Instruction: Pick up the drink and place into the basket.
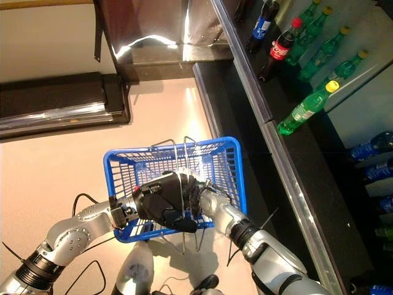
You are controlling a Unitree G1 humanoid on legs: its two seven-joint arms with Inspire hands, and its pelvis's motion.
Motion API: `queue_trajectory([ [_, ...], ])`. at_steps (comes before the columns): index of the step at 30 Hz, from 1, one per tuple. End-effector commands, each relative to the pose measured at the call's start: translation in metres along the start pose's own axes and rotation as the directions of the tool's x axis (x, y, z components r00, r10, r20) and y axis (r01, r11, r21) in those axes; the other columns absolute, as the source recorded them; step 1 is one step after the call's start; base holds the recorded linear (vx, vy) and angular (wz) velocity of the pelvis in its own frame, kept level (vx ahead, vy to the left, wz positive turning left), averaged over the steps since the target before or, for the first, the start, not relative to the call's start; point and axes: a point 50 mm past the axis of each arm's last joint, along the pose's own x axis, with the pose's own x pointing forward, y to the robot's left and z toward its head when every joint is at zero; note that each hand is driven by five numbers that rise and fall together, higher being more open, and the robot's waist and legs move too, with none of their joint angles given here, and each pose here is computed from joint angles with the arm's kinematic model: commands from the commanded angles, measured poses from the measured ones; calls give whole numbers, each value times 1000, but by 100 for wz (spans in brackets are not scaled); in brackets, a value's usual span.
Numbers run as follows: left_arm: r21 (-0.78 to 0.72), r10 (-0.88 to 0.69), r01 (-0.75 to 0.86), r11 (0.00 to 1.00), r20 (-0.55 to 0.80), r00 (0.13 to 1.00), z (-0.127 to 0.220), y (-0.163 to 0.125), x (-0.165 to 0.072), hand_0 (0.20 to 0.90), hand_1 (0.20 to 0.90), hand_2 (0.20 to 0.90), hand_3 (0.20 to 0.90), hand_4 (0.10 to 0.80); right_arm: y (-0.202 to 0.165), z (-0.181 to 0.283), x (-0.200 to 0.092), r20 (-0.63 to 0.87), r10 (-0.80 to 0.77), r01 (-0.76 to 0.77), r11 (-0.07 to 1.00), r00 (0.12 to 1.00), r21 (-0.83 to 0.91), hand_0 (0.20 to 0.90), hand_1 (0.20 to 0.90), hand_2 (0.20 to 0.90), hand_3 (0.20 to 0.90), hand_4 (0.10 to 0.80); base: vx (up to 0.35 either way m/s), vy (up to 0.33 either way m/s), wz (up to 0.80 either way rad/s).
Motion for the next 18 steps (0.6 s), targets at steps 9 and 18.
queue_trajectory([
  [9, 279, -578, 514, 811, 515, 633, 75, -100, 33, 300, 300, 300, 200, 100, -8, 22, -6, 119, -135, 123, 987, 984, 101, 900, 900, 900, 900, 800, -26, 32, -8],
  [18, 275, -510, 434, 858, 559, 654, 76, -88, 25, 300, 300, 300, 200, 100, -24, 17, -17, 125, -200, 186, 976, 972, 115, 900, 900, 900, 900, 800, -9, 15, -3],
])
